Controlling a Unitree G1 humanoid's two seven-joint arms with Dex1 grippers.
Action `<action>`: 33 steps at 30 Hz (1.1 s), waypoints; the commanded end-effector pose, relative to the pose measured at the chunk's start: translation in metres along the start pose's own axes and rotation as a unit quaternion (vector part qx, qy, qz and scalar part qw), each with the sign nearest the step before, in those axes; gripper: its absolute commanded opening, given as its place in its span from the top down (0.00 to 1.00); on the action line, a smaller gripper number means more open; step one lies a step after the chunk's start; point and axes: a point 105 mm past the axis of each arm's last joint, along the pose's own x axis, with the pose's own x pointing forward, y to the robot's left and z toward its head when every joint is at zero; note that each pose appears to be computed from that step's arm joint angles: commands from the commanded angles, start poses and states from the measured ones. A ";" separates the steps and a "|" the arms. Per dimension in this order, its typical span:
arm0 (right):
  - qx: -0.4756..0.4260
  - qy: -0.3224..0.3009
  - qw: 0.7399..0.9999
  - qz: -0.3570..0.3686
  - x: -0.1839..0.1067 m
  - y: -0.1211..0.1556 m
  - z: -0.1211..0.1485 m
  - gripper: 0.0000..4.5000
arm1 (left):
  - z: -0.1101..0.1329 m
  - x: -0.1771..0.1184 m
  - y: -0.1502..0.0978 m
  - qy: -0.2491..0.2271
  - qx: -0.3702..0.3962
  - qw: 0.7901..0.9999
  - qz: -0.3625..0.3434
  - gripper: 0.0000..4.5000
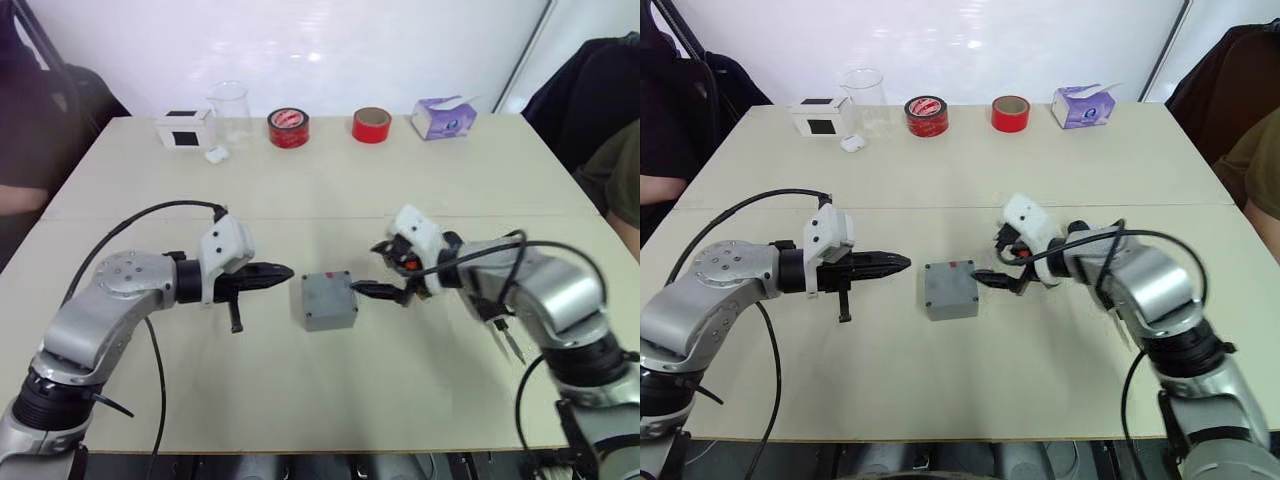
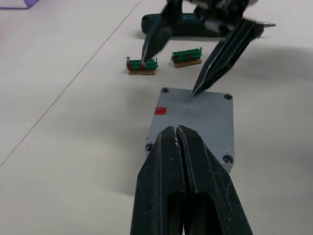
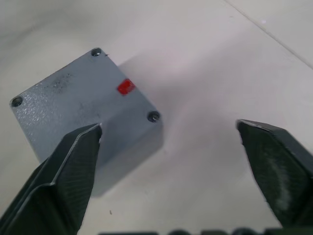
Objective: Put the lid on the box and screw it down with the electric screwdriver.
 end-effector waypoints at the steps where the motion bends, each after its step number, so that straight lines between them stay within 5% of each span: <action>1: 0.006 0.038 0.998 -0.056 -0.038 -0.025 0.005 0.00 | 0.026 0.002 -0.009 -0.038 0.037 0.998 -0.026 1.00; 6: 0.069 0.161 0.978 -0.114 -0.075 -0.055 -0.024 0.00 | 0.043 0.004 -0.015 -0.071 0.042 0.995 -0.050 1.00; 10: 0.107 0.201 0.966 -0.125 -0.081 -0.064 -0.039 0.00 | 0.045 0.006 -0.017 -0.073 0.048 0.995 -0.055 1.00; 25: 0.213 0.334 0.909 -0.128 -0.053 -0.090 -0.105 0.00 | 0.044 0.008 -0.019 -0.073 0.048 0.995 -0.040 1.00; 33: 0.209 0.341 0.910 -0.111 -0.048 -0.087 -0.101 0.52 | 0.041 0.007 -0.019 -0.068 0.046 0.996 -0.028 1.00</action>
